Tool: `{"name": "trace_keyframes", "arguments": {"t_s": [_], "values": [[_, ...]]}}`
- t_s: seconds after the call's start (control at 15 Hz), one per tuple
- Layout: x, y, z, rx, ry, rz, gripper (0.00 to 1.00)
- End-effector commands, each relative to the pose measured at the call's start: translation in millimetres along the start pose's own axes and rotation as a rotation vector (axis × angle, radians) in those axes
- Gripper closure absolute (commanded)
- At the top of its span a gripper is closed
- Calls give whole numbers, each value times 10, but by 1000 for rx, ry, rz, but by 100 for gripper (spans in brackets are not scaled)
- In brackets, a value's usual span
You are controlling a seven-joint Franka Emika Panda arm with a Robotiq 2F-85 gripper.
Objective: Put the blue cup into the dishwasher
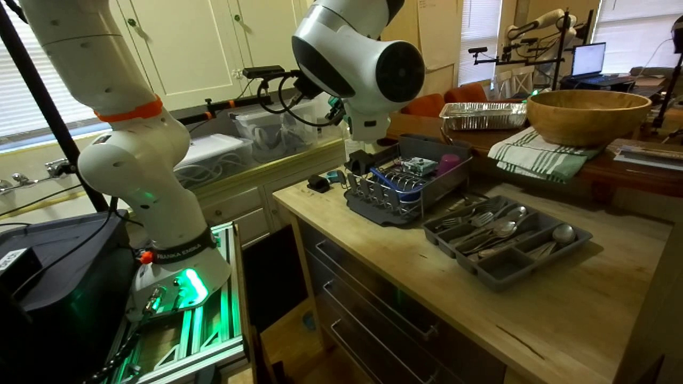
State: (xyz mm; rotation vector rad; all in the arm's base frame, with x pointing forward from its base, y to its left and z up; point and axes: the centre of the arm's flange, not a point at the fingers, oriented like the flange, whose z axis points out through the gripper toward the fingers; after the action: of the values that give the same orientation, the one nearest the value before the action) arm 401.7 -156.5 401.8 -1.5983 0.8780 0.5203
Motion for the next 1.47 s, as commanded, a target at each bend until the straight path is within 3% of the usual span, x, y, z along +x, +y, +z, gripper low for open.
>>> {"name": "trace_keyframes", "arguments": {"t_s": [0.0,0.2,0.27,0.53,0.8,0.87,1.4], "values": [[0,0,0,0,0,0,22],[0,0,0,0,0,0,22],[0,0,0,0,0,0,47],[317,-281,137,-38,-65,-9,47],[355,-290,203,-63,-96,-17,47],[0,0,0,0,0,0,22],[88,-100,99,-27,-13,-3,22]]}}
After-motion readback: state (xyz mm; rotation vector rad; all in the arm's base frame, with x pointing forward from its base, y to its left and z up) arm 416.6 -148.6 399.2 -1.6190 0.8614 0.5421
